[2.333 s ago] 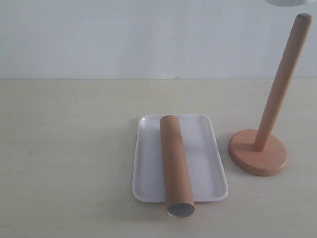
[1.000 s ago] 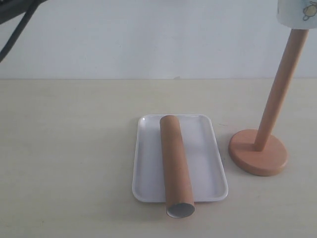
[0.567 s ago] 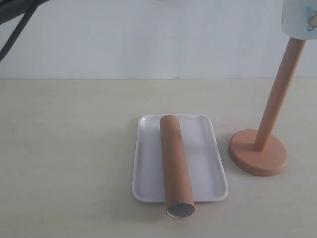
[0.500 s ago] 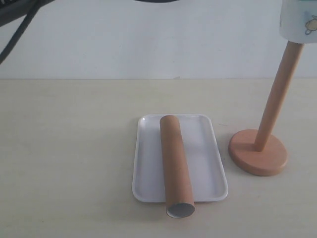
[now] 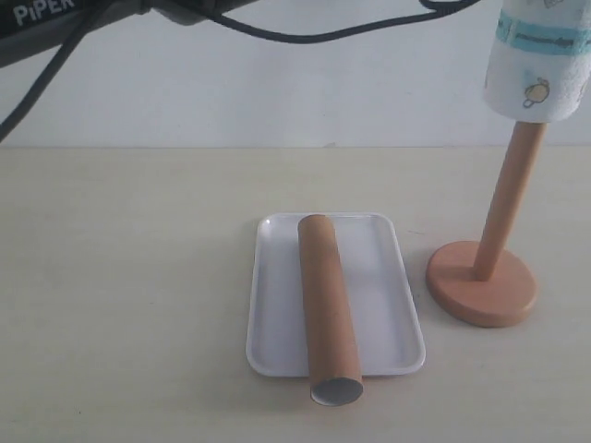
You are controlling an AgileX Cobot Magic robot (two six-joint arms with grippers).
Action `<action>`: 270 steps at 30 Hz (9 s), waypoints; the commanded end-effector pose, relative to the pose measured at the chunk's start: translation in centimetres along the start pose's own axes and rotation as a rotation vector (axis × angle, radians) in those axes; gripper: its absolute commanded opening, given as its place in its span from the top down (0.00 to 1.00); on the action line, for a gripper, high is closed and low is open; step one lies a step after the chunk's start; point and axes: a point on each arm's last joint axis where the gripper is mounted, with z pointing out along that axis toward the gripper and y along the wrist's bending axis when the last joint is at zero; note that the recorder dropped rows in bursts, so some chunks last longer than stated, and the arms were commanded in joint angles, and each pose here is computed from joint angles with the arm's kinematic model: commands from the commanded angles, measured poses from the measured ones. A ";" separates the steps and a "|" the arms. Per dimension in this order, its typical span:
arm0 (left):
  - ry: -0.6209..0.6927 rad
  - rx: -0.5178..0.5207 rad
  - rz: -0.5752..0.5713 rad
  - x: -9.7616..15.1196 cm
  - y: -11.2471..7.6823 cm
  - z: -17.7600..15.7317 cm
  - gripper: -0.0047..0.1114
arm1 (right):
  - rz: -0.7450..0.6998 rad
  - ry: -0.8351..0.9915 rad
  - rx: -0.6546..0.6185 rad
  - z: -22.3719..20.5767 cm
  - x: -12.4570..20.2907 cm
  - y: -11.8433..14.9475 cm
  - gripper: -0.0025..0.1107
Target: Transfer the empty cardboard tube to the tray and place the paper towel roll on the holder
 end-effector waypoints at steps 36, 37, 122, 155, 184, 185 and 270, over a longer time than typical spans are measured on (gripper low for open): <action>-0.024 0.115 -0.058 10.2 1.4 -1.6 0.92 | 0.002 -0.009 0.004 0.0 -0.1 0.0 0.98; -0.023 0.120 -0.064 10.5 1.5 -1.7 0.92 | 0.002 -0.009 0.004 0.0 -0.1 0.0 0.98; -0.205 0.262 0.198 -1.3 -2.6 -9.7 0.13 | 0.002 -0.009 0.004 0.0 -0.1 0.0 0.98; -0.234 0.382 0.076 -3.5 -4.1 -11.3 0.92 | 0.002 -0.009 0.004 0.0 -0.1 0.0 0.98; -0.317 0.661 0.218 -6.6 -1.6 -17.9 0.92 | 0.002 -0.009 0.004 0.0 -0.1 0.0 0.98; -0.297 0.665 0.203 -6.6 -1.5 -18.0 0.92 | 0.002 -0.009 0.004 0.0 -0.1 0.0 0.98; 0.159 -1.040 -0.038 18.0 -3.4 -49.4 0.92 | 0.002 -0.009 0.004 0.0 -0.1 0.0 0.98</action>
